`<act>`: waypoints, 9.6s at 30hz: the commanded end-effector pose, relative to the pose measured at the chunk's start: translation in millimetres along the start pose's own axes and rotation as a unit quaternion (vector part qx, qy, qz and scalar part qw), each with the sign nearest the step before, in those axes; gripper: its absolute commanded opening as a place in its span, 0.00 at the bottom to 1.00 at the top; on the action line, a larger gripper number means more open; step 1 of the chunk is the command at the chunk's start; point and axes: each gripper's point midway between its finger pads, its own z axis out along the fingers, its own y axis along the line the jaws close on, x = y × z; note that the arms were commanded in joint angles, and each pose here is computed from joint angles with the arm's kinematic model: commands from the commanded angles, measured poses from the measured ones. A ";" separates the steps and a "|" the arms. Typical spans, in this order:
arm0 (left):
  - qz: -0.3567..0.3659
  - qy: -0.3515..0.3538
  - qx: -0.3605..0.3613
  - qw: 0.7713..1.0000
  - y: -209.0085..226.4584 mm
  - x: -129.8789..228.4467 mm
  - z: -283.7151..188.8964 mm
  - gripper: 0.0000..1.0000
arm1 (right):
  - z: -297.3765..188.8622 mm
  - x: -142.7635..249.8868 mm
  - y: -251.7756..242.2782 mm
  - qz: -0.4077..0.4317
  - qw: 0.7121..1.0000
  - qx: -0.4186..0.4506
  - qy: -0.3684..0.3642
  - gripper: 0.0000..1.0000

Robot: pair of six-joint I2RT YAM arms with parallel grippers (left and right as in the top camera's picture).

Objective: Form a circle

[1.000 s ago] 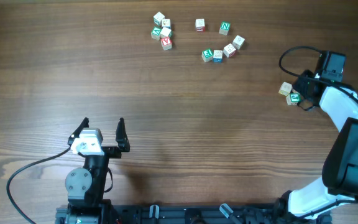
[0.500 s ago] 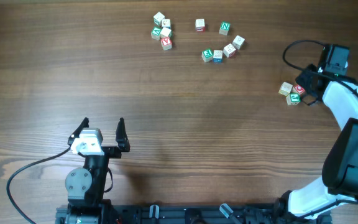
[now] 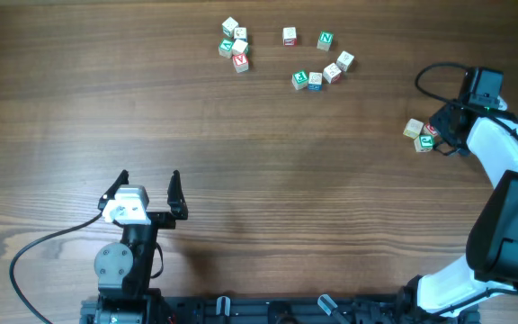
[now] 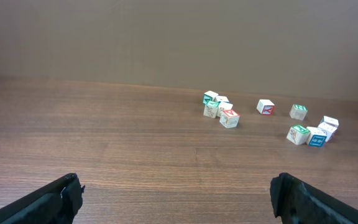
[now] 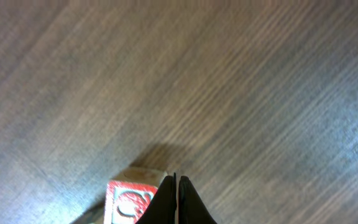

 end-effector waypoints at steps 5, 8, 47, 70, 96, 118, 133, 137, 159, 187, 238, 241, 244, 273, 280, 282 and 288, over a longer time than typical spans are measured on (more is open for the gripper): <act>-0.003 0.001 0.010 1.000 -3.6 2.0 0.0 1.00 | 14.9 0.1 -0.5 0.002 1.000 0.010 0.004 0.04; -0.003 0.001 0.010 1.000 -3.6 2.0 0.0 1.00 | 15.4 0.7 1.1 -0.004 1.000 0.005 0.006 0.04; -0.003 0.001 0.010 1.000 -3.6 2.0 0.0 1.00 | 14.6 -5.0 3.8 -0.003 1.000 -0.003 -0.003 0.04; -0.003 0.001 0.010 1.000 -3.6 2.0 0.0 1.00 | 26.2 -6.2 19.0 -0.003 0.999 -0.049 0.005 0.05; -0.003 0.001 0.010 1.000 -3.6 2.0 0.0 1.00 | 21.9 -14.9 13.6 -0.015 0.999 -0.028 -0.012 0.04; -0.003 0.001 0.010 1.000 -3.6 2.0 0.0 1.00 | -2.2 19.8 51.8 -0.090 0.993 -0.074 0.018 0.04; -0.003 0.001 0.010 1.000 -3.6 2.0 0.0 1.00 | -3.2 25.0 24.6 -0.071 0.997 -0.009 0.028 0.05; -0.003 0.001 0.010 1.000 -3.6 2.0 0.0 1.00 | -3.1 24.9 21.3 -0.068 0.997 0.000 0.026 0.04; -0.003 0.001 0.010 1.000 -3.6 2.0 0.0 1.00 | 14.3 29.0 18.2 -0.065 0.997 0.015 0.029 0.04; -0.003 0.001 0.010 1.000 -3.6 2.0 0.0 1.00 | -23.8 10.2 28.6 -0.059 0.998 -0.008 0.017 0.04; -0.003 0.001 0.010 1.000 -3.6 2.0 0.0 1.00 | 16.4 35.8 20.0 -0.035 0.998 0.001 0.050 0.04; -0.003 0.001 0.010 1.000 -3.6 2.0 0.0 1.00 | 18.4 37.0 19.6 -0.035 0.998 0.002 0.052 0.04; -0.003 0.001 0.010 1.000 -3.6 2.0 0.0 1.00 | 18.3 37.4 19.6 -0.045 0.998 0.001 0.053 0.04; -0.003 0.001 0.010 1.000 -3.6 2.0 0.0 1.00 | 9.0 39.2 6.2 -0.049 0.997 0.030 0.058 0.04; -0.003 0.001 0.010 1.000 -3.6 2.0 0.0 1.00 | 9.5 36.1 8.9 -0.049 0.997 0.025 0.052 0.04; -0.003 0.001 0.010 1.000 -3.6 2.0 0.0 1.00 | 9.7 34.7 10.1 -0.051 0.997 0.023 0.049 0.04; -0.003 0.001 0.010 1.000 -3.6 2.0 0.0 1.00 | 10.5 32.0 19.3 -0.066 0.997 0.000 0.045 0.04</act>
